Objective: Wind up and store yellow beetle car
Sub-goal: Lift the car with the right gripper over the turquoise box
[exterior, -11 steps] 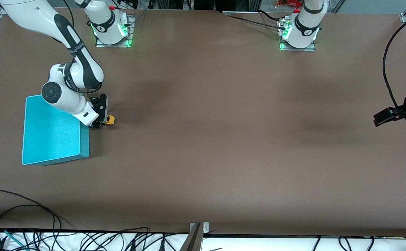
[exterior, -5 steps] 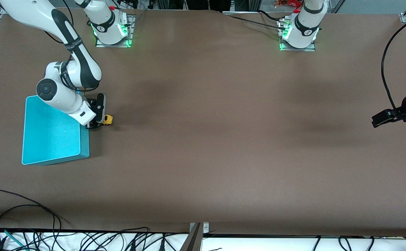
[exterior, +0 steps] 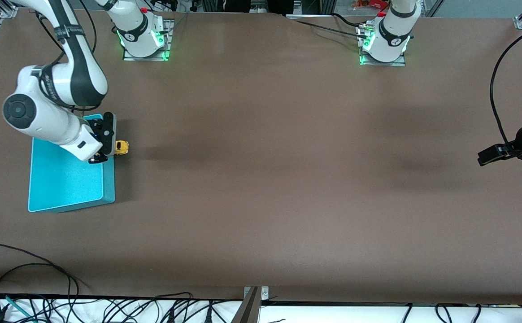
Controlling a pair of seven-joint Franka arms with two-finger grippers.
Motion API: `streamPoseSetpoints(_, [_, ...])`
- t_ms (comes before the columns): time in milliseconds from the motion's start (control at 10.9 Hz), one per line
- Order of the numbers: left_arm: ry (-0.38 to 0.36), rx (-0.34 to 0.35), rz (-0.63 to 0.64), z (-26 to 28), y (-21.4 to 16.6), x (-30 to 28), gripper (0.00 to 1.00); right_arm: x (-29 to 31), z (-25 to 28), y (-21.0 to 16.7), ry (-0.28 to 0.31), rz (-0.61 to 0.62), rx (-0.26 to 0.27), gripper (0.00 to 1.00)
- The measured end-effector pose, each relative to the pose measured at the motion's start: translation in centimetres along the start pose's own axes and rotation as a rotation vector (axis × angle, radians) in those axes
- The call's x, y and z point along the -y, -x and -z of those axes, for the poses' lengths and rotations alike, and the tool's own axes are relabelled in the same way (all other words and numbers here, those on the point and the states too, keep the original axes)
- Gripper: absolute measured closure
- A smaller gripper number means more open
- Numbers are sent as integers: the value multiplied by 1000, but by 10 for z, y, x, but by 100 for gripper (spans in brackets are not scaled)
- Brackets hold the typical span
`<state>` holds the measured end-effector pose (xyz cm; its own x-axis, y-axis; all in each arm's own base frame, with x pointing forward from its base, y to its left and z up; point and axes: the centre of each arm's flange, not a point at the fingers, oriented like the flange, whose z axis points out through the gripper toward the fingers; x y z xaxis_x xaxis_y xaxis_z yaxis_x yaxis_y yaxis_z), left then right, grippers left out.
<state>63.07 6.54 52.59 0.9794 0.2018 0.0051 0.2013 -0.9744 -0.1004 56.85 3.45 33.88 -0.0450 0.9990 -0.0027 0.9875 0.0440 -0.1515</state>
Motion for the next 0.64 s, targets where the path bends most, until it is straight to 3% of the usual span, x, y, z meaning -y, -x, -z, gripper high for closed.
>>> streamPoseSetpoints(368, [1,11,16,-8,-3,10,0,0,31,13,-48,110,2,54])
streamPoseSetpoints(644, [2,20,35,-15,-6,22,0,5,19,93,-78,213,-18,54])
